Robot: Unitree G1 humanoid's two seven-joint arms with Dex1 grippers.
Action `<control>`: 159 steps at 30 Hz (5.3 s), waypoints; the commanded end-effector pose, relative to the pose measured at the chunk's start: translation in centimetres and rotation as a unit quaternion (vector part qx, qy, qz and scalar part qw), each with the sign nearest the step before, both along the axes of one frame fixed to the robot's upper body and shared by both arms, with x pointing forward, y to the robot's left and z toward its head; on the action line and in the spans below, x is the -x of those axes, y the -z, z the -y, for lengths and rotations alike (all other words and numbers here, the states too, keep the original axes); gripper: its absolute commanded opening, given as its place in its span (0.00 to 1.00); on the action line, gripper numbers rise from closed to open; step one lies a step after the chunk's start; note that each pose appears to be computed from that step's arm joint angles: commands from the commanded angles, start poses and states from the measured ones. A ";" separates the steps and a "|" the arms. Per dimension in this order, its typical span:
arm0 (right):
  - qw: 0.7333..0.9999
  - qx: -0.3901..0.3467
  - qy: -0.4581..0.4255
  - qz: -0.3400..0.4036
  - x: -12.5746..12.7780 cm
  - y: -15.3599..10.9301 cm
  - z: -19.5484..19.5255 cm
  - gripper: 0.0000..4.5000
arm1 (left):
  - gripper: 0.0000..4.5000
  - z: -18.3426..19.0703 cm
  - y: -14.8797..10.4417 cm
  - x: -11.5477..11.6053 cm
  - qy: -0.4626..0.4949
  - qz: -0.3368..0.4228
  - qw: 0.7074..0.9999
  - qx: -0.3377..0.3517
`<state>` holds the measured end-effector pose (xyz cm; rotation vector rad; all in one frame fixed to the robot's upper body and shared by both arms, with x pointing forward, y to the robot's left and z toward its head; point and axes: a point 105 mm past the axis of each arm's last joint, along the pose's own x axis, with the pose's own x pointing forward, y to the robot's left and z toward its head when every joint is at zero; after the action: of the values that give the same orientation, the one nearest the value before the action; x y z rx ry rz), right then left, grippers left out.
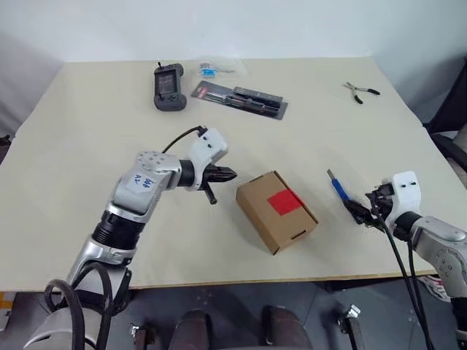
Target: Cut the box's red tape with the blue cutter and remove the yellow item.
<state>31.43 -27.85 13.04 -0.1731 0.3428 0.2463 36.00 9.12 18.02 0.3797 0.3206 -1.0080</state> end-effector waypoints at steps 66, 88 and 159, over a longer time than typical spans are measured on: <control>0.876 0.081 -0.472 -0.061 -2.1 -2.3 -25.0 0.01 | 0.00 -5.2 5.6 3.6 -0.012 -0.099 0.994 -0.042; 0.940 0.087 -0.329 0.009 -3.6 -7.7 -17.4 0.75 | 0.00 -5.9 -2.5 0.5 0.003 -0.004 1.000 0.011; 0.890 -0.257 -0.278 -0.255 0.4 1.1 -18.8 0.99 | 0.00 -1.9 3.8 3.2 0.092 -0.068 0.991 -0.064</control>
<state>30.88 -9.53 12.47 0.3235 0.7118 0.9464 33.04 10.16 16.72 0.4725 0.3657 -1.2315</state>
